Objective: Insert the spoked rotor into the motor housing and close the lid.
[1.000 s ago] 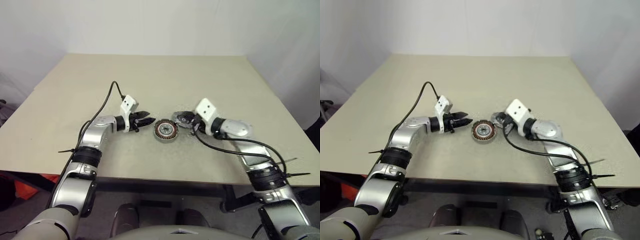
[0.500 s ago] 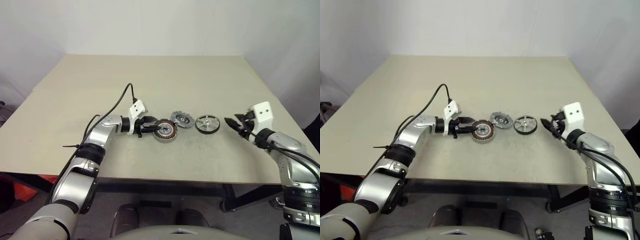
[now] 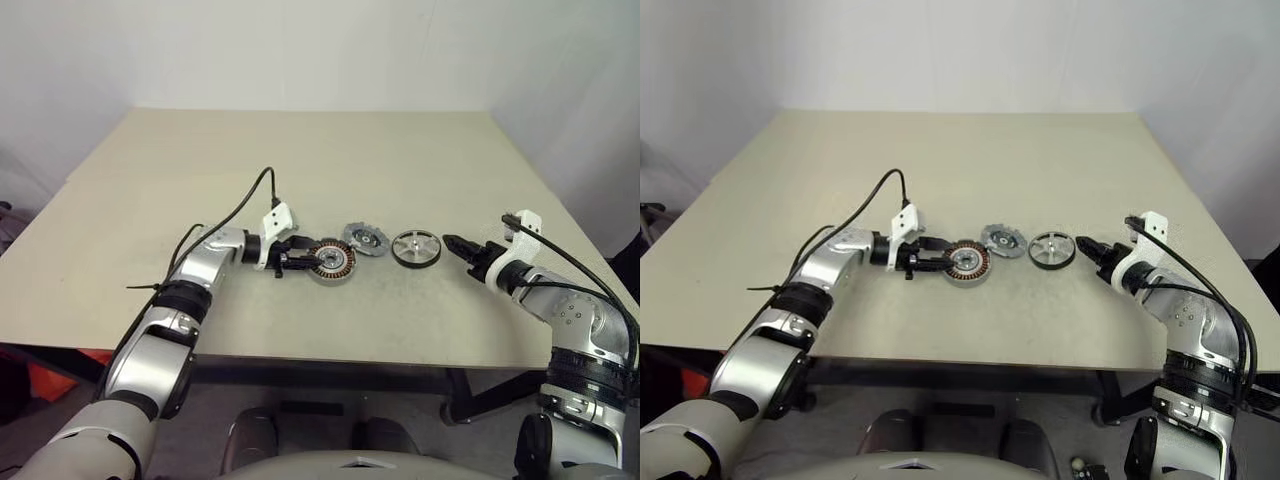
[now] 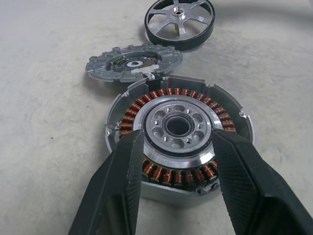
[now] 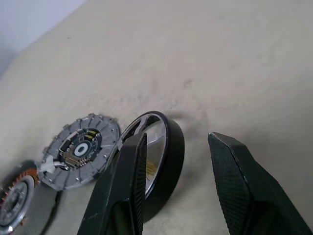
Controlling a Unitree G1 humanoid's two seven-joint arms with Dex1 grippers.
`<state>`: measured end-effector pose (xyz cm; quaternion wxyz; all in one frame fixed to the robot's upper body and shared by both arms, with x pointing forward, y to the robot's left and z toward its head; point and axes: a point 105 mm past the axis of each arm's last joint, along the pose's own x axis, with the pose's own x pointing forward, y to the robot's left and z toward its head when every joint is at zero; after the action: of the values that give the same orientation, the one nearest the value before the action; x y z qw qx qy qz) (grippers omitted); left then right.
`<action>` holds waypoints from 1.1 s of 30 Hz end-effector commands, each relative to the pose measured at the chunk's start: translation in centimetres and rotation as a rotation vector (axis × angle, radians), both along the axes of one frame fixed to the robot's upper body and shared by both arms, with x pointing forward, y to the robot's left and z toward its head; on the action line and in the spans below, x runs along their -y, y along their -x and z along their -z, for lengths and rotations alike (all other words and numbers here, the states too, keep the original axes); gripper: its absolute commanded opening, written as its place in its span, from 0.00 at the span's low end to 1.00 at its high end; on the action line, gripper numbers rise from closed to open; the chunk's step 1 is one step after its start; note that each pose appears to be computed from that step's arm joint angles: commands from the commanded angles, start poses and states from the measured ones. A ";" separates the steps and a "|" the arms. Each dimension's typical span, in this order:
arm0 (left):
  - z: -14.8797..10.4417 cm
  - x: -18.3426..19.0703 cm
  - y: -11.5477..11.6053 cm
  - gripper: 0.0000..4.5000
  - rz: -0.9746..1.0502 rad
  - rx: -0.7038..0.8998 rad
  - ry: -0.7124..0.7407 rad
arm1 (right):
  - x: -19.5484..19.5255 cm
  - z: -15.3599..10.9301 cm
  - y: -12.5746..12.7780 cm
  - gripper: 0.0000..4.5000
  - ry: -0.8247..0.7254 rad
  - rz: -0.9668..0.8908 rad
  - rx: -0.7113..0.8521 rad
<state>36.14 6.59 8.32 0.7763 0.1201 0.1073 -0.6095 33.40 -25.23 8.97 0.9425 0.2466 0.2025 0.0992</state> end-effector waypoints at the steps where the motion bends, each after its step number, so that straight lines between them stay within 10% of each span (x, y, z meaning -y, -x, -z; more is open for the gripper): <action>1: -1.9 -0.2 -0.7 0.51 -0.003 0.057 0.025 | -1.0 -1.2 -0.4 0.45 -0.071 -0.016 0.032; 20: -2.6 -0.4 -1.4 0.51 -0.028 0.078 0.027 | -5.0 1.5 0.6 0.45 -0.150 -0.092 -0.077; 27: -2.6 -0.3 -1.3 0.51 -0.023 0.078 0.029 | -5.3 0.7 0.8 0.08 -0.211 -0.095 -0.053; 33: -2.7 -0.3 -1.2 0.51 -0.010 0.065 0.043 | -5.3 -2.4 0.6 0.08 -0.319 -0.114 0.047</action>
<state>36.84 6.85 9.28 0.7824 0.1224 0.0964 -0.6030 32.40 -19.99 8.58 0.8847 0.3762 0.2207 0.1647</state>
